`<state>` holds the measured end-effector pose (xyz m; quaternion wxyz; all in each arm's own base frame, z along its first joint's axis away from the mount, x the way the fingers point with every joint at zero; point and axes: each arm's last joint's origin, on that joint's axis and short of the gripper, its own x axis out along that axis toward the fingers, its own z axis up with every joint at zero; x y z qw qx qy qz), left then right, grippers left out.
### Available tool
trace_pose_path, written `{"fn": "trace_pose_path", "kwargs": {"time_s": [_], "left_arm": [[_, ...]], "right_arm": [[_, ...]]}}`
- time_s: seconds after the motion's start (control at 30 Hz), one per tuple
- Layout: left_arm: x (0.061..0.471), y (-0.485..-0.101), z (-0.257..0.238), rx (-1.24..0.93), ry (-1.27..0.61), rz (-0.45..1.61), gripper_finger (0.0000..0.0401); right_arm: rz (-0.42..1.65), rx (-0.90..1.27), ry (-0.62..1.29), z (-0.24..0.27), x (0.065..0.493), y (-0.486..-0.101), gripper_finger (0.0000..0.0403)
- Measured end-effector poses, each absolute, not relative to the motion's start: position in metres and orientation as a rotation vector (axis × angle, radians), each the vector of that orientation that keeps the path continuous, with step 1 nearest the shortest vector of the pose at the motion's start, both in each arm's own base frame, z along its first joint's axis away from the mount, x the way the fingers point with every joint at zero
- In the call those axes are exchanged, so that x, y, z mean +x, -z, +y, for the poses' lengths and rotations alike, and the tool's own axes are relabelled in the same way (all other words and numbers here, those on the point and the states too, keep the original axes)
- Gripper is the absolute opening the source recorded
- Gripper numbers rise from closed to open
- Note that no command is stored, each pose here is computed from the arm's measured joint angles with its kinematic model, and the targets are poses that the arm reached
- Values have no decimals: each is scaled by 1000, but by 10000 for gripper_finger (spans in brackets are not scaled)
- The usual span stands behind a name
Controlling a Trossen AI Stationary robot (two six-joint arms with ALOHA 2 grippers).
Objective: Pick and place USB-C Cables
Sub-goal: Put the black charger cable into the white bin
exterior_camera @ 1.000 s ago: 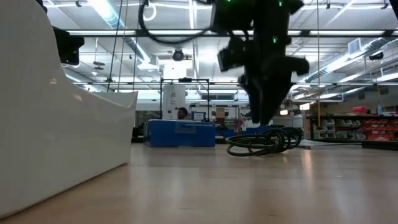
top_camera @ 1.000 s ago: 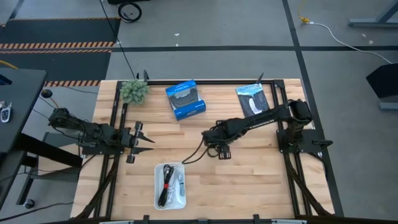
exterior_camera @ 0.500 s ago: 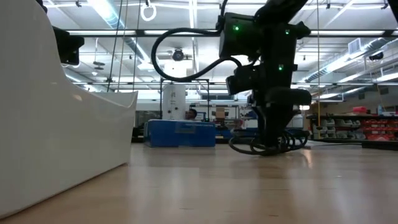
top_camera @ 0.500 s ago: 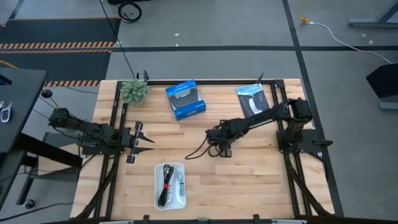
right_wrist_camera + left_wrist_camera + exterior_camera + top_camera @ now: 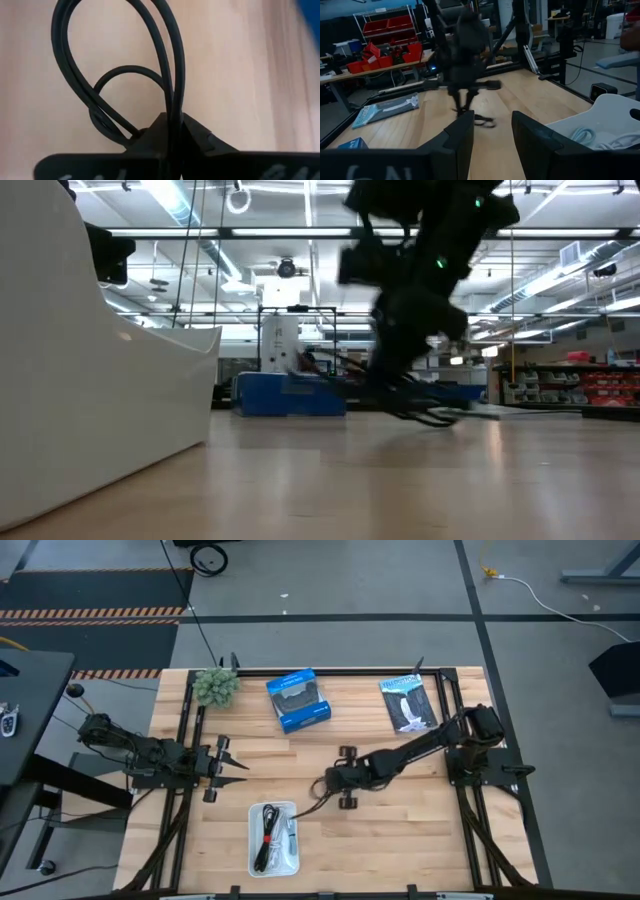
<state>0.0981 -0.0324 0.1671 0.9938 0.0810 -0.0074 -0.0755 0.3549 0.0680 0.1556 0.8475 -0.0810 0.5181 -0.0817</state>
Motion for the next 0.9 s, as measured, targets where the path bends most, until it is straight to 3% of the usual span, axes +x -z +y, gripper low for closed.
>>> {"fn": "trace_pose_path", "kwargs": {"time_s": [0.3,0.7,0.9], "left_arm": [[98,-167,-32,162,151,-15,142],[98,-167,-32,162,151,-15,142],[98,-167,-32,162,151,-17,142]], "right_arm": [[597,-190,35,116,381,-186,43],[224,-278,-78,164,380,-219,39],[121,-368,-117,178,401,-208,39]]}}
